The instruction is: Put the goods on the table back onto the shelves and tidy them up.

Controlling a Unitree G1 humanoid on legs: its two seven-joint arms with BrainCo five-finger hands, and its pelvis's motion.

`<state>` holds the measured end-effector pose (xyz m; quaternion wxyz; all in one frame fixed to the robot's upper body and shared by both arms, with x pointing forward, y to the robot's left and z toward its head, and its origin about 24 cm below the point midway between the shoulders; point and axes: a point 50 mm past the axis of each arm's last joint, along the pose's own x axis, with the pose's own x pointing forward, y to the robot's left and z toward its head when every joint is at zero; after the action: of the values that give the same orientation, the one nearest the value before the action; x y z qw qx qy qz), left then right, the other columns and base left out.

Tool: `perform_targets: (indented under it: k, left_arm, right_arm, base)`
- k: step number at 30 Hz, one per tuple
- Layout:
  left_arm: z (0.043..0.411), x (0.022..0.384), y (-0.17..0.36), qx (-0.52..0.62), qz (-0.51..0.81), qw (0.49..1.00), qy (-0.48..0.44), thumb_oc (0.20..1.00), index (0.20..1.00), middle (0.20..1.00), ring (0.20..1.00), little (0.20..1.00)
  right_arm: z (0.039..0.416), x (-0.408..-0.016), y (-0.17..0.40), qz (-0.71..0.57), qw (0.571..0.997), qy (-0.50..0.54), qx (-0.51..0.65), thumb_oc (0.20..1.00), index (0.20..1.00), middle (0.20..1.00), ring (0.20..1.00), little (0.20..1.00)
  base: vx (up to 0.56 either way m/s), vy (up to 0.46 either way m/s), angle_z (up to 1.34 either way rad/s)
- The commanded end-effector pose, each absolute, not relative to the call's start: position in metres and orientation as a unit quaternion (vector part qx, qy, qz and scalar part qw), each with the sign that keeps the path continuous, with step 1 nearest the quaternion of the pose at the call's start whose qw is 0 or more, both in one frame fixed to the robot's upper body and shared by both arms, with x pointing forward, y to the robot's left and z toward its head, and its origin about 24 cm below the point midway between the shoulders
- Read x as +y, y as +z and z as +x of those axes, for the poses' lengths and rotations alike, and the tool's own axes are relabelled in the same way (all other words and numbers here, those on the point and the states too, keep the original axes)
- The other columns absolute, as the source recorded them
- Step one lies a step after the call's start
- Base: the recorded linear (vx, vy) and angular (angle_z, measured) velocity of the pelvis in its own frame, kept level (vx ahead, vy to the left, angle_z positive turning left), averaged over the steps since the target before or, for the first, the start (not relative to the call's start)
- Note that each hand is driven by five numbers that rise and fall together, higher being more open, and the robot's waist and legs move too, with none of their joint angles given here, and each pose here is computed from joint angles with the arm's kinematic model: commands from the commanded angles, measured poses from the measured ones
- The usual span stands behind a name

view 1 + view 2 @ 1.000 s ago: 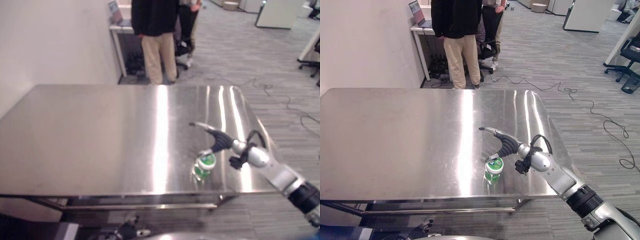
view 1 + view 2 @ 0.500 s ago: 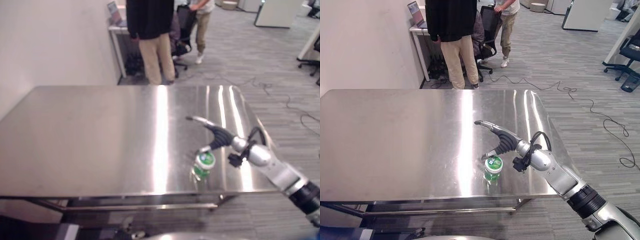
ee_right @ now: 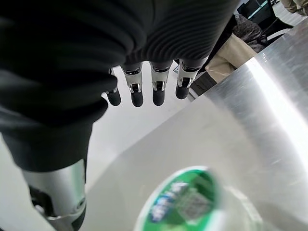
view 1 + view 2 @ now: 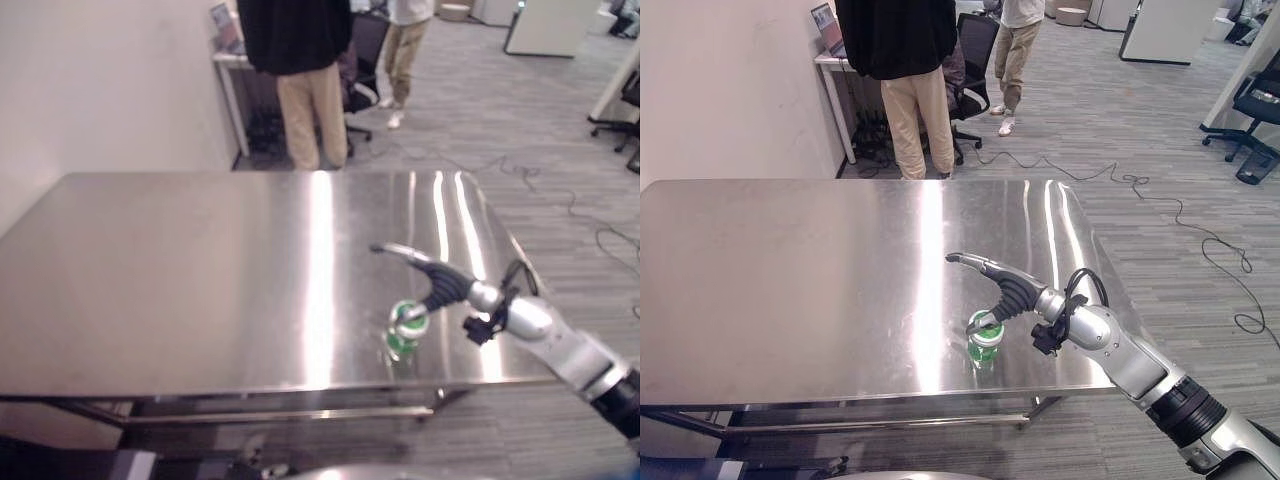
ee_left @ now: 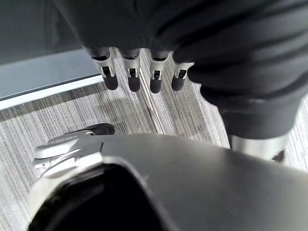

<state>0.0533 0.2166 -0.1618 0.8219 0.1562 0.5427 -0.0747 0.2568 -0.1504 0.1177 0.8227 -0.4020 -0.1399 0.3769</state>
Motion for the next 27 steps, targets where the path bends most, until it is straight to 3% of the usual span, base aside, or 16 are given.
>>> perform_targets:
  k: [1,27]
  left_arm:
    - [0.061,0.187,-0.167,0.533,0.157,0.822,-0.122,1.000,1.000,1.000,1.000,1.000]
    - [0.066,0.197,-0.166,0.530,0.172,0.823,-0.106,1.000,1.000,1.000,1.000,1.000]
  right_arm:
    - [0.255,-0.151,0.131,-0.422,0.805,0.376,-0.178,1.000,1.000,1.000,1.000,1.000]
    - [0.266,-0.144,0.088,-0.443,0.805,0.379,-0.112,1.000,1.000,1.000,1.000,1.000]
  base:
    - [0.00,0.000,0.00]
    - [0.00,0.000,0.00]
